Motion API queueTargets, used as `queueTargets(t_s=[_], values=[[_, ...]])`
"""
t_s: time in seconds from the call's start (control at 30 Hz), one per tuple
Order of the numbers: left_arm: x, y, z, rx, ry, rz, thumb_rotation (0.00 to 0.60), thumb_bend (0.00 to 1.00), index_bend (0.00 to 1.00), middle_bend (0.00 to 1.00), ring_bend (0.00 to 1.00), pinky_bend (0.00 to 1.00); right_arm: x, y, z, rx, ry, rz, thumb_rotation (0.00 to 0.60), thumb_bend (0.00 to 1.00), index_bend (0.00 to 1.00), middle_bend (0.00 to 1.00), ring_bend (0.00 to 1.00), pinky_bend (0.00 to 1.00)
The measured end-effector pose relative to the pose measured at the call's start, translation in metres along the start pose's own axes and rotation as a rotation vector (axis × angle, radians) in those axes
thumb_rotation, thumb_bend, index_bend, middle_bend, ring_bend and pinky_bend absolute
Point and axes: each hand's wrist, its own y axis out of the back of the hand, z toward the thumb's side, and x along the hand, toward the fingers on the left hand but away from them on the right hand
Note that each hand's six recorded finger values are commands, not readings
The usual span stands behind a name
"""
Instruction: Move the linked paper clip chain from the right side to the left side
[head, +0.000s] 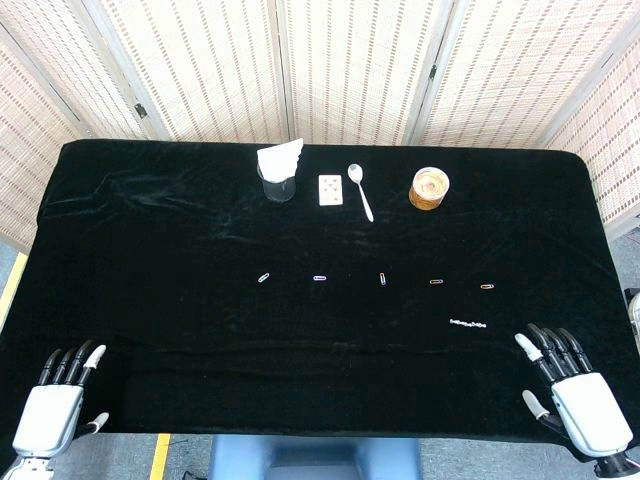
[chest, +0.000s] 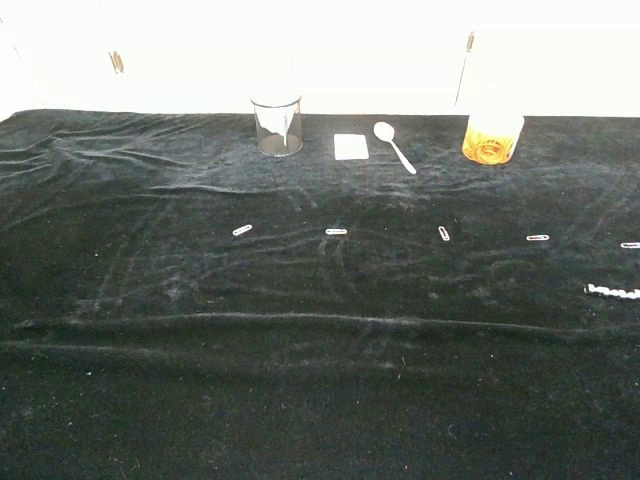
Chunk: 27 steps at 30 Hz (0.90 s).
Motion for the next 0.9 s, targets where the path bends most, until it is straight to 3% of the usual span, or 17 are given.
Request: queueTargets(t_s=[0.4,0.47,0.53,0.6,0.77,0.9], values=[[0.005,-0.002,-0.001,-0.013,0.001,-0.025,0.6,0.15,0.0,0.06,0.12,0.11,-0.013,-0.008,-0.01,0.009,-0.043,0.037,0.6,0.36,0.0,0.0,0.0,0.0],[0.006,-0.001,-0.002,-0.022,-0.001,-0.029,0.6,0.15,0.0,0.06,0.12,0.11,-0.023,-0.01,-0.015,0.005,-0.06,0.043,0.6,0.36,0.05,0.0,0.0,0.0],[0.009,0.0,-0.004,-0.036,-0.003,-0.036,0.6,0.15,0.0,0.06,0.12,0.11,-0.036,-0.01,-0.021,-0.008,-0.073,0.039,0.6,0.36,0.2,0.0,0.0,0.0],[0.014,0.001,-0.006,-0.056,-0.005,-0.04,0.6,0.15,0.0,0.06,0.12,0.11,-0.057,-0.009,-0.029,-0.015,-0.084,0.027,0.6,0.36,0.27,0.0,0.0,0.0],[0.024,0.008,-0.009,-0.099,-0.02,-0.025,0.6,0.15,0.0,0.06,0.13,0.11,-0.106,-0.011,-0.04,0.011,-0.074,0.002,0.6,0.36,0.42,0.0,0.0,0.0],[0.029,0.01,-0.017,-0.13,-0.008,-0.029,0.6,0.15,0.0,0.06,0.13,0.11,-0.126,-0.022,-0.041,0.003,-0.089,0.01,0.6,0.36,0.48,0.0,0.0,0.0]])
